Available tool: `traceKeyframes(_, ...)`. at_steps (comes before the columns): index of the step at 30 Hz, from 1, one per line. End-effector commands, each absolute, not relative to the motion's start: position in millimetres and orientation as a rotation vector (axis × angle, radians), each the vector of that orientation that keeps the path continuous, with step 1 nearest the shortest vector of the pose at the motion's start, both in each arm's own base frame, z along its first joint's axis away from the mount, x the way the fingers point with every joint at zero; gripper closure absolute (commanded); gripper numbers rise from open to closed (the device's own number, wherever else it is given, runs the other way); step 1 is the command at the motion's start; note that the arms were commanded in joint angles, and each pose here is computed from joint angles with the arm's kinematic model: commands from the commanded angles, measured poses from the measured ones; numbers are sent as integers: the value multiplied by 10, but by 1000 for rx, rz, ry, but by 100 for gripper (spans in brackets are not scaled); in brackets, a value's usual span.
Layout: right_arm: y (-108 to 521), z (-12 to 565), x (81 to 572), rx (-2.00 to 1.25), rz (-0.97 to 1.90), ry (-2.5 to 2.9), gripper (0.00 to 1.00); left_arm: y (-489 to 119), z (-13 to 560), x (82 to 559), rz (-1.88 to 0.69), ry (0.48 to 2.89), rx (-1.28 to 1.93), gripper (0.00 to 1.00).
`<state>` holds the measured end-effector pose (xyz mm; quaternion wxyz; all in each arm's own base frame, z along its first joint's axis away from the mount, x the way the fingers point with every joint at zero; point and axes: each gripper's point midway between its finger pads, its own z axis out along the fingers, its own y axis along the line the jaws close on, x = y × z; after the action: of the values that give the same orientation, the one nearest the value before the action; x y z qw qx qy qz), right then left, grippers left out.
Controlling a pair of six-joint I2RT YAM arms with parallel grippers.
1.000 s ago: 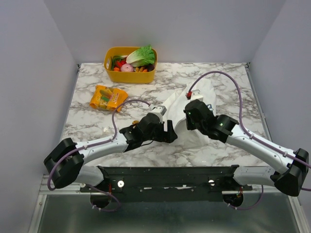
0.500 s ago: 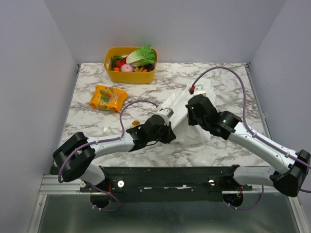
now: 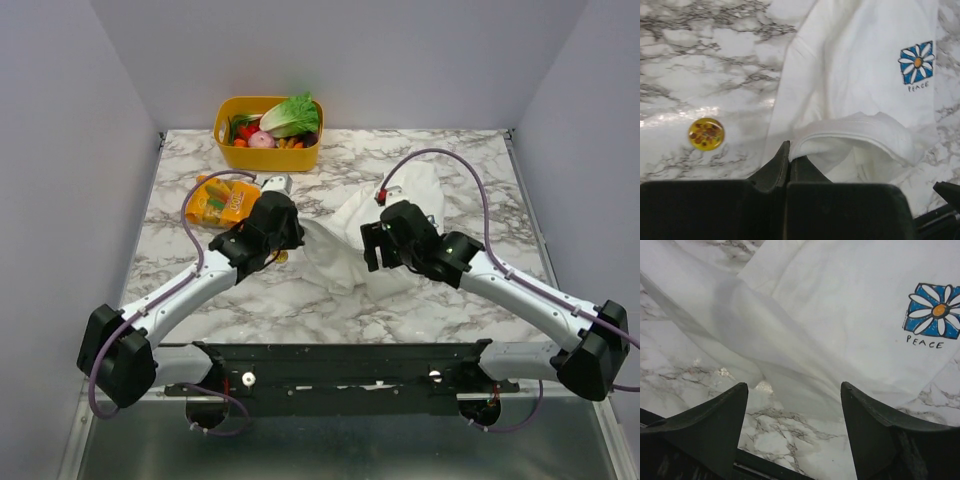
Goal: Pin the brooch onto the clothing
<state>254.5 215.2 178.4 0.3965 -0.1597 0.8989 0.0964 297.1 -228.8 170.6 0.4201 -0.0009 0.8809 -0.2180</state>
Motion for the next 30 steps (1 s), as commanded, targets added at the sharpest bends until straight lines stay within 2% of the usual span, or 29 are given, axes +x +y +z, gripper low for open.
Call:
traceKeyframes(1,2119,1564,2412,-440,266,2337,18,-2041,1992,3005,-470,2198,26,100)
traceKeyframes(6,2008,1337,2252,-399,267,2398,21,-2314,2408,3013,-620,2143,143,100)
traceKeyframes(11,1847,1038,2185,-345,175,2467,25,-2118,2503,3116,-470,2165,108,100)
traceKeyframes(19,1674,772,2320,-266,-16,2476,31,-2252,3022,3108,-576,2097,178,100)
traceKeyframes(25,1722,619,2416,-264,-40,2472,36,-2329,3097,3112,-611,2095,203,100)
traceKeyframes(30,1921,546,2461,-315,55,2467,37,-2356,3040,3126,-616,2107,208,100)
